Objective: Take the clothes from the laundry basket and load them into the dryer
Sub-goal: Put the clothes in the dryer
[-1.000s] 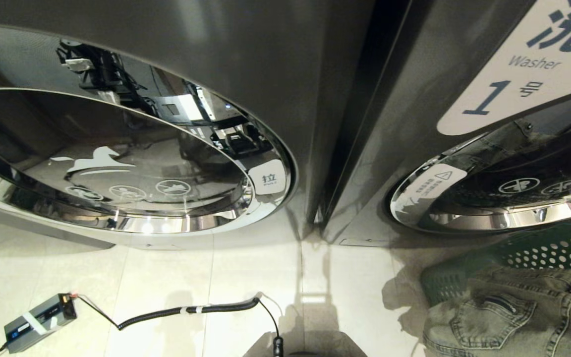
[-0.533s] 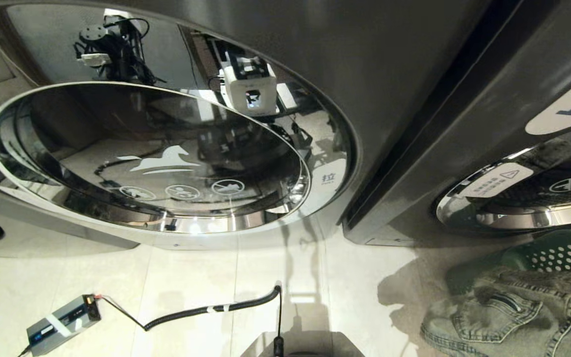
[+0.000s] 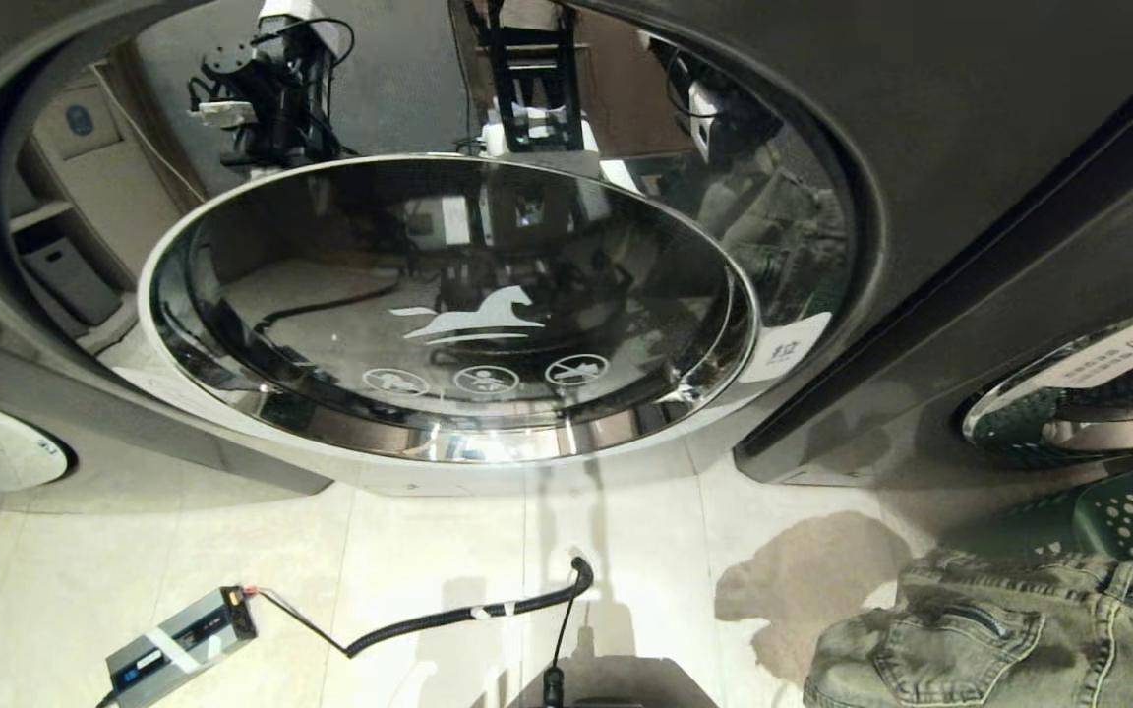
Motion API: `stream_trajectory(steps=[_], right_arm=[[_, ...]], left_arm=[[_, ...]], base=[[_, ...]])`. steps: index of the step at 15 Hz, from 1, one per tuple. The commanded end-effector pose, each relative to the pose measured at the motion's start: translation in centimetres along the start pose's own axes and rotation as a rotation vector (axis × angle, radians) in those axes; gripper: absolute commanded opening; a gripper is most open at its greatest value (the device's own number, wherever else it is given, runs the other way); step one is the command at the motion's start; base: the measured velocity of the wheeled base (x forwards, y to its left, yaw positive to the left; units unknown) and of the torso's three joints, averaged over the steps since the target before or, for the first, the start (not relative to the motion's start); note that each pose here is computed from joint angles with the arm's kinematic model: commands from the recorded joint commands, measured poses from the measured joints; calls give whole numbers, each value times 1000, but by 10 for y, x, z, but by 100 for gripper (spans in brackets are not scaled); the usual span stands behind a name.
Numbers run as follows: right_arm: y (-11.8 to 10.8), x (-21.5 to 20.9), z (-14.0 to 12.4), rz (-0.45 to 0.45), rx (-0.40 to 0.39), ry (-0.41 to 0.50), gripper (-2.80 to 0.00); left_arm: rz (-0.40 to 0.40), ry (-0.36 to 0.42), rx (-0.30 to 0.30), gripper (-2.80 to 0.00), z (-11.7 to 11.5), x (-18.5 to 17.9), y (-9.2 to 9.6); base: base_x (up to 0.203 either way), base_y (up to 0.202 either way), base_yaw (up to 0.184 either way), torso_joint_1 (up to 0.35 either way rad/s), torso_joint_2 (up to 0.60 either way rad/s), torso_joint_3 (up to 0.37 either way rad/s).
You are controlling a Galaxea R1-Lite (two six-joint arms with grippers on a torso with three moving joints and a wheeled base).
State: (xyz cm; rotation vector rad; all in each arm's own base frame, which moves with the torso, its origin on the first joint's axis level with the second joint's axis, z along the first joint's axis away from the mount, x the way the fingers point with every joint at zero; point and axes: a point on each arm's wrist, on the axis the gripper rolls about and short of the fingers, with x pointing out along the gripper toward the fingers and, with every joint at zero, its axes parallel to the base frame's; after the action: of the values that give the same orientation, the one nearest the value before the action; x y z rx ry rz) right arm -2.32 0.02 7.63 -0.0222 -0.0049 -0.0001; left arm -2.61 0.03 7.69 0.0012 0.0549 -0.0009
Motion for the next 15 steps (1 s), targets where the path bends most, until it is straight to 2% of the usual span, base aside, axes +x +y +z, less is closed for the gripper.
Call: stream_trajectory(steps=[1,11,15], right_arm=[[0,0,0,0,-1,0,-280],[0,0,0,1,1,-1,-280],[0,0,0,1,1,-1,-280]], left_arm=[[1,0,-1,-280,0,0,0],[1,0,-1,-280,0,0,0],[1,2,1,-280,-1,0,0]], base=[[0,195,0,7,2,7],[0,194,-2,2,3,3],[0,51,-1,1,2,1]])
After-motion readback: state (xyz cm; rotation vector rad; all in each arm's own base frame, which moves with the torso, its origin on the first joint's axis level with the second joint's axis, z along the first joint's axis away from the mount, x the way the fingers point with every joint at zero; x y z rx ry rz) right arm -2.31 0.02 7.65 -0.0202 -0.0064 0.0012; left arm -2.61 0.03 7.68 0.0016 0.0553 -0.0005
